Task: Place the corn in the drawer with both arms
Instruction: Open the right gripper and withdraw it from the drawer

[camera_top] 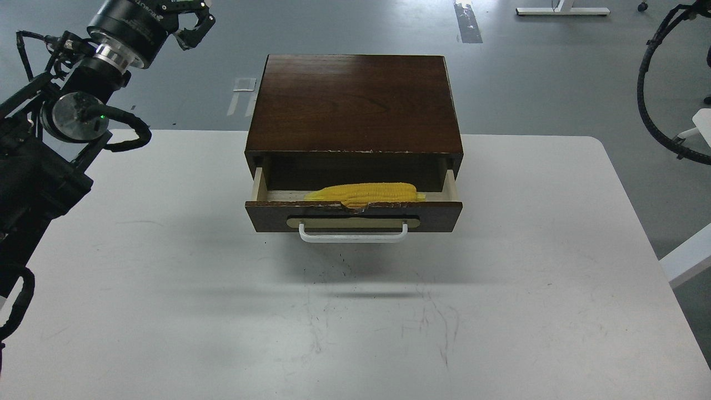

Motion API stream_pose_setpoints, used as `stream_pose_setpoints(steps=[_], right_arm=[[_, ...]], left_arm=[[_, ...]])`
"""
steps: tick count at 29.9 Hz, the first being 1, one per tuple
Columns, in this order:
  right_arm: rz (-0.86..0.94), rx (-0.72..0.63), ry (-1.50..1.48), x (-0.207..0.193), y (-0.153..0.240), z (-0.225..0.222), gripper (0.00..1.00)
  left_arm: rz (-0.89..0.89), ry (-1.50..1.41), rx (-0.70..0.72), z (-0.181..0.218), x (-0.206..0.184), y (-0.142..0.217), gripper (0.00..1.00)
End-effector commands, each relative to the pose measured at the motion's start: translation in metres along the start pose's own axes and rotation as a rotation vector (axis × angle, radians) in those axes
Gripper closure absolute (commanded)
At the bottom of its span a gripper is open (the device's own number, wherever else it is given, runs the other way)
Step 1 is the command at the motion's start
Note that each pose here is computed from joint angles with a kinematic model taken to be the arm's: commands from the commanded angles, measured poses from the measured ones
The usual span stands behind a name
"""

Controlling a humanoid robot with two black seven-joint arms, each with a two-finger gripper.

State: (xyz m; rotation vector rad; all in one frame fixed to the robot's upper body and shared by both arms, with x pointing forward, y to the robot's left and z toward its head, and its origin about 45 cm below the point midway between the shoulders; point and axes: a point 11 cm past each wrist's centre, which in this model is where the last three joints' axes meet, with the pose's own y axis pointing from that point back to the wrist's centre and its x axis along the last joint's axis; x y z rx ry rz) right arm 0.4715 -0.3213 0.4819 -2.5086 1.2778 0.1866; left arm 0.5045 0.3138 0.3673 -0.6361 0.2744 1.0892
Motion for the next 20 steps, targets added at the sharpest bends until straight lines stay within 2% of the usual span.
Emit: stream_pose_setpoints(steps=[1,5,12,20], right_arm=[[0.134,0.076,-0.178,0.042,0.022,0.015,0.0],[0.225,0.195,-0.393,0.064,0.041,0.058,0.0],[0.306,0.233,-0.522,0.079,0.054,0.112,0.0],[0.317,0.259,-0.522,0.083,0.055,0.108,0.0]], left_arm=[[0.031,0.004,-0.005,-0.001,0.011,0.006,0.02],[0.075,0.021,0.006,-0.019,0.021,0.01,0.02],[0.07,0.057,0.013,-0.036,0.014,0.006,0.02],[0.125,0.057,-0.009,-0.028,0.033,0.018,0.02]])
